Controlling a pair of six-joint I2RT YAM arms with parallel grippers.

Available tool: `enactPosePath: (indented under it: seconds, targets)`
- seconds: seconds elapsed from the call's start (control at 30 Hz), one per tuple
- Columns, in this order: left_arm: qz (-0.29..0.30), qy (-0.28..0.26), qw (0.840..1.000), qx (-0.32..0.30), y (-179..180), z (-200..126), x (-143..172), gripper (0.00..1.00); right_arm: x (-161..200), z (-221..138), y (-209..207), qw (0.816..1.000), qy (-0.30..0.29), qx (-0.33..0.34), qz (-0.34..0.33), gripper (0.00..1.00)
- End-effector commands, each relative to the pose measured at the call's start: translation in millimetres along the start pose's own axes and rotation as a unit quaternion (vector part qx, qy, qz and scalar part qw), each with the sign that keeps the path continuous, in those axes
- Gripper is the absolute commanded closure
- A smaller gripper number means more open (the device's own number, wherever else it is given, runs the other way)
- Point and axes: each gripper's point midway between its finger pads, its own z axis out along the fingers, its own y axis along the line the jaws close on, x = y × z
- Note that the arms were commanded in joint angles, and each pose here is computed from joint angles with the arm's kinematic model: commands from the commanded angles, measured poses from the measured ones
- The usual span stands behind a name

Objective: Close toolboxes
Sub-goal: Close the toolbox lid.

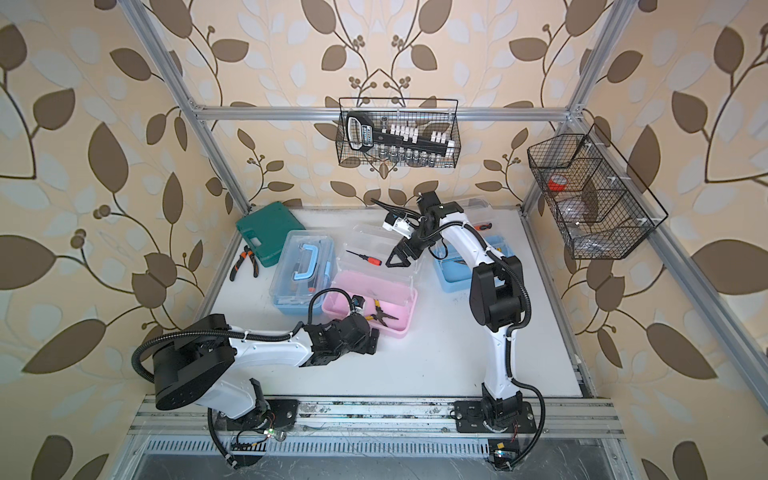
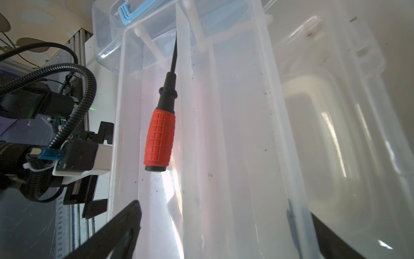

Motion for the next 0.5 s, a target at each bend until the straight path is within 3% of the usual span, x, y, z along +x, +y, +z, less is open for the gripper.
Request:
enactPosePath:
  seconds: [0.0, 0.23, 0.47]
  targets:
    - [-0.009, -0.034, 0.999, 0.015, -11.4, -1.3, -22.1, 0.02, -4.3, -7.6, 38.9, 0.999, -0.007, -0.044, -0.012, 0.02]
    - [-0.010, -0.037, 0.999, 0.016, -9.6, -2.9, -21.8, 0.02, -2.5, -6.3, 53.9, 1.000, 0.009, -0.002, -0.017, 0.02]
    - [-0.012, -0.041, 0.999, 0.019, -8.9, -5.1, -21.9, 0.01, 7.4, 5.5, 56.8, 0.996, 0.024, 0.086, -0.006, 0.02]
